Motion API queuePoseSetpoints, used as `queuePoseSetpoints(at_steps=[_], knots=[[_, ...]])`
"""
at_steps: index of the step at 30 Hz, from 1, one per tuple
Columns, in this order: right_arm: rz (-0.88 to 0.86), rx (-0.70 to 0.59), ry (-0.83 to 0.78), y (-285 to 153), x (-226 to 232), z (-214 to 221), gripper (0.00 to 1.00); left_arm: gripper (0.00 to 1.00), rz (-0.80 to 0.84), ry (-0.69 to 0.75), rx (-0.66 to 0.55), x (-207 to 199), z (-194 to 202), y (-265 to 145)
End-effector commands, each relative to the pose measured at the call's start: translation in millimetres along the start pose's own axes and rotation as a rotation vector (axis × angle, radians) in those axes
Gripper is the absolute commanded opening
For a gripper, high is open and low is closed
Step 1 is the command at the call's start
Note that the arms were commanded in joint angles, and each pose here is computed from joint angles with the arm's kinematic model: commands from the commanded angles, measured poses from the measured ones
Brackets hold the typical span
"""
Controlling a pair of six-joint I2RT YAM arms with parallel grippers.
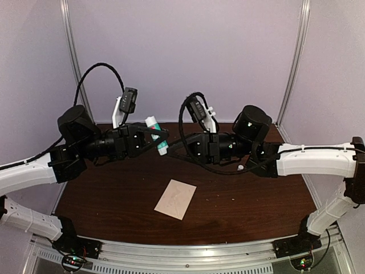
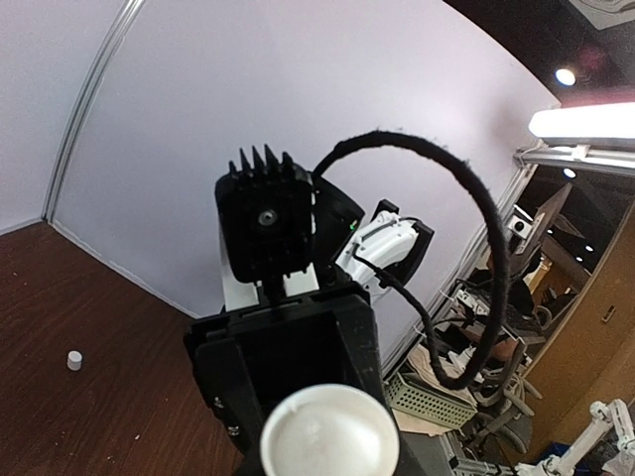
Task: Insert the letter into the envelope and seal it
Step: Screw the solid glue into position.
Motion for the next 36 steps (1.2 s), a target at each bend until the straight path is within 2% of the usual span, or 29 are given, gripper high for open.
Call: queuePoseSetpoints(at_steps=[1, 5, 11, 15, 19, 24, 30, 36], knots=[[-0.092, -0.013, -0.039, 4, 18, -10, 0.38, 0.0, 0.063, 0.06, -0.049, -15, -18, 2], [-0.1, -0.013, -0.027, 6, 16, -8, 0.27, 0.0, 0.066, 0.058, -0.049, -15, -18, 2], [-0.08, -0.02, -0.014, 7, 12, -10, 0.24, 0.0, 0.052, 0.047, -0.032, -11, -13, 3], [-0.041, -0.017, 0.007, 9, 4, -10, 0.17, 0.0, 0.03, 0.046, -0.02, -6, -10, 4], [0.011, -0.021, 0.027, 11, -6, -9, 0.08, 0.0, -0.031, 0.047, -0.015, 0, -8, 3], [0.102, -0.03, 0.032, 10, -16, -10, 0.04, 0.0, -0.145, 0.042, -0.009, 12, -6, -1], [0.365, -0.045, 0.002, 8, -40, -19, 0.0, 0.0, -0.307, 0.002, 0.01, 32, 0, -4], [0.824, -0.008, -0.102, 16, -67, -21, 0.0, 0.0, -0.46, -0.096, -0.006, 56, 9, -6]])
Point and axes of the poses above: each gripper's point midway between its finger pads, its own y axis out along the fingers, its own x axis along the line the jaws close on, z = x × y, the point moved 6 cm from there along -y, back along the fingers, and after that the axes turned 5 degrees about y, right-handed, at the moved point
